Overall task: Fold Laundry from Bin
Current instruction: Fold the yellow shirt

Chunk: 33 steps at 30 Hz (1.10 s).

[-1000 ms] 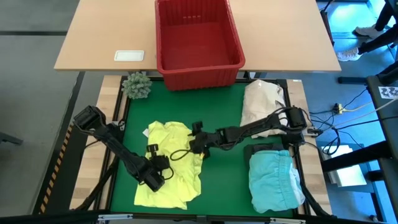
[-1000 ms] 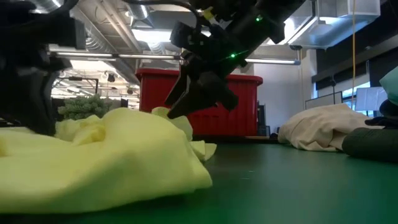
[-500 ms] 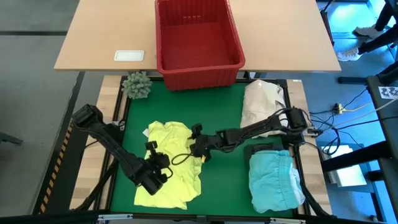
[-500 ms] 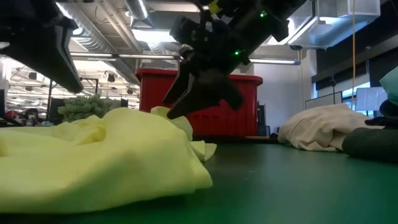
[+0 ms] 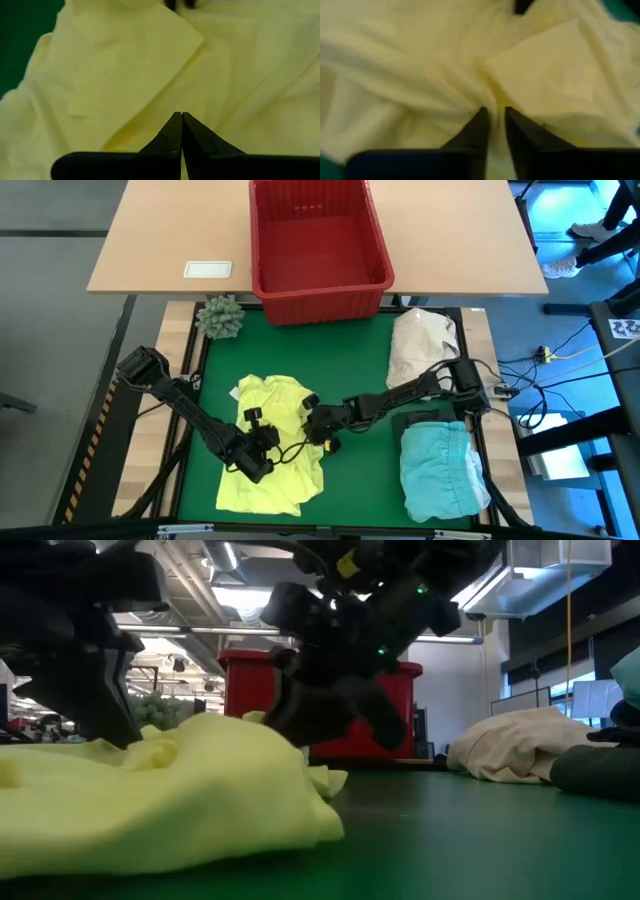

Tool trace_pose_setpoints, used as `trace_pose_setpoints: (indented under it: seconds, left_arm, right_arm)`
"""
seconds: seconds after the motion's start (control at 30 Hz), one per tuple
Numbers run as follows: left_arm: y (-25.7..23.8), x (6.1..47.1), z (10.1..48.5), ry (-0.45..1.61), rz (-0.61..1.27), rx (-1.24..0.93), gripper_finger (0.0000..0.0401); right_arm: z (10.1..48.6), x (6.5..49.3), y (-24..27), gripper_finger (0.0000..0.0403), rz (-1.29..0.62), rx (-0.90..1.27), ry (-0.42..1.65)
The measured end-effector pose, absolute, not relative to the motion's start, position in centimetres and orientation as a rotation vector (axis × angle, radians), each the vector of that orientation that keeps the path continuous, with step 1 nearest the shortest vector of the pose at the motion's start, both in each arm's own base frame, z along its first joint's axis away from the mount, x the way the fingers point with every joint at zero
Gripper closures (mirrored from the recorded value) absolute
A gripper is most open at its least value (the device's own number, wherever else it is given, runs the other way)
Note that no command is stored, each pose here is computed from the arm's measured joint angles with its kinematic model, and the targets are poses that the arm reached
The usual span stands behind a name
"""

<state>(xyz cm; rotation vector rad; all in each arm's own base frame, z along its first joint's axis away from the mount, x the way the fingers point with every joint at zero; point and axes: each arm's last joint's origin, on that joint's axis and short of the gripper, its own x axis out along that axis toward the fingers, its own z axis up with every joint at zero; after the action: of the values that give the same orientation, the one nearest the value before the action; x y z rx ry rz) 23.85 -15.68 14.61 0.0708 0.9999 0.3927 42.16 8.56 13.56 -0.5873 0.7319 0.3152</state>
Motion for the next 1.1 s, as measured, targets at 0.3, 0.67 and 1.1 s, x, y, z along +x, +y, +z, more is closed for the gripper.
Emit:
trace_pose_setpoints:
  seconds: [0.3, 0.67, 1.1]
  left_arm:
    - [-15.6, 24.1, 14.6, 1.015, 0.374, 0.033, 0.0401]
    - [-15.4, 24.2, 14.8, 0.988, 0.38, 0.102, 0.0401]
    - [-14.2, 24.5, 14.6, 1.025, 0.391, 0.093, 0.0401]
  right_arm:
    - [14.0, 43.4, 5.3, 0.037, 0.205, -0.494, 0.659]
    - [13.0, 42.5, 5.0, 0.038, 0.256, -0.47, 0.795]
    - [17.6, 42.9, 5.8, 0.0354, 0.245, -0.47, 0.762]
